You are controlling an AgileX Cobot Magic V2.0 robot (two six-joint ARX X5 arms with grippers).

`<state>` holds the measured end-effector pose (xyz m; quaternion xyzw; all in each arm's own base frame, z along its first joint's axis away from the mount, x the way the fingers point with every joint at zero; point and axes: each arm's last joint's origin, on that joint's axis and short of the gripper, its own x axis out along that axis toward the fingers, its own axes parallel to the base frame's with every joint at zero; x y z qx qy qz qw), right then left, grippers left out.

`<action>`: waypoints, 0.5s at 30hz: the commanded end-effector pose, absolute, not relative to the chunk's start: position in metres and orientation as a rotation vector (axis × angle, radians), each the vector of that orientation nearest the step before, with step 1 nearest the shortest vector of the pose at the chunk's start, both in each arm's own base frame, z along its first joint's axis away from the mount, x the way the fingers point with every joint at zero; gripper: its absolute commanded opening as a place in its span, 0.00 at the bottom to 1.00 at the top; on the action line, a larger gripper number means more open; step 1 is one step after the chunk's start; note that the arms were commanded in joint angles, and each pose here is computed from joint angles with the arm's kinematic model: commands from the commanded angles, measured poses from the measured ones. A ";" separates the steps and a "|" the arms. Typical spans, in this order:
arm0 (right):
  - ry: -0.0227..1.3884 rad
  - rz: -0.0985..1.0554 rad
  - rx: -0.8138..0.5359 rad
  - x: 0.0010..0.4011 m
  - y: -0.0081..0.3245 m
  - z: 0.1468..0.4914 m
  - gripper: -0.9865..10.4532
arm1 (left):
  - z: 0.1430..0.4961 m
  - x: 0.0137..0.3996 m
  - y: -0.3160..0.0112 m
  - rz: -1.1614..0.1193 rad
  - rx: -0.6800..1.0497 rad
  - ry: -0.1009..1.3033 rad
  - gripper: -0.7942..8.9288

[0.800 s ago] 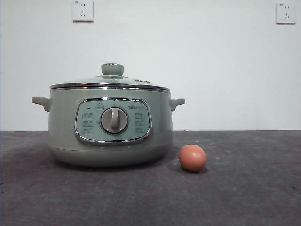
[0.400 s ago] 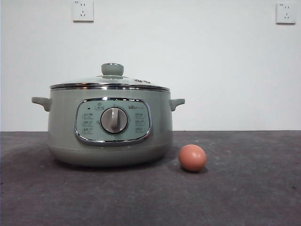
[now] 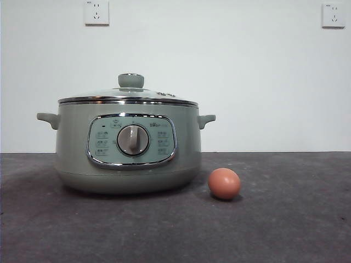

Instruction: Pick up the egg,open the lid,put the egg in the pot,close the lid

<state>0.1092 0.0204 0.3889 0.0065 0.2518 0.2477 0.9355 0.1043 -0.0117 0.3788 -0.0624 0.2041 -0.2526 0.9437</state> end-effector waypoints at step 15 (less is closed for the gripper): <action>0.608 0.552 0.057 0.126 0.023 0.381 0.61 | 0.400 0.215 -0.056 -0.653 -0.002 0.517 0.74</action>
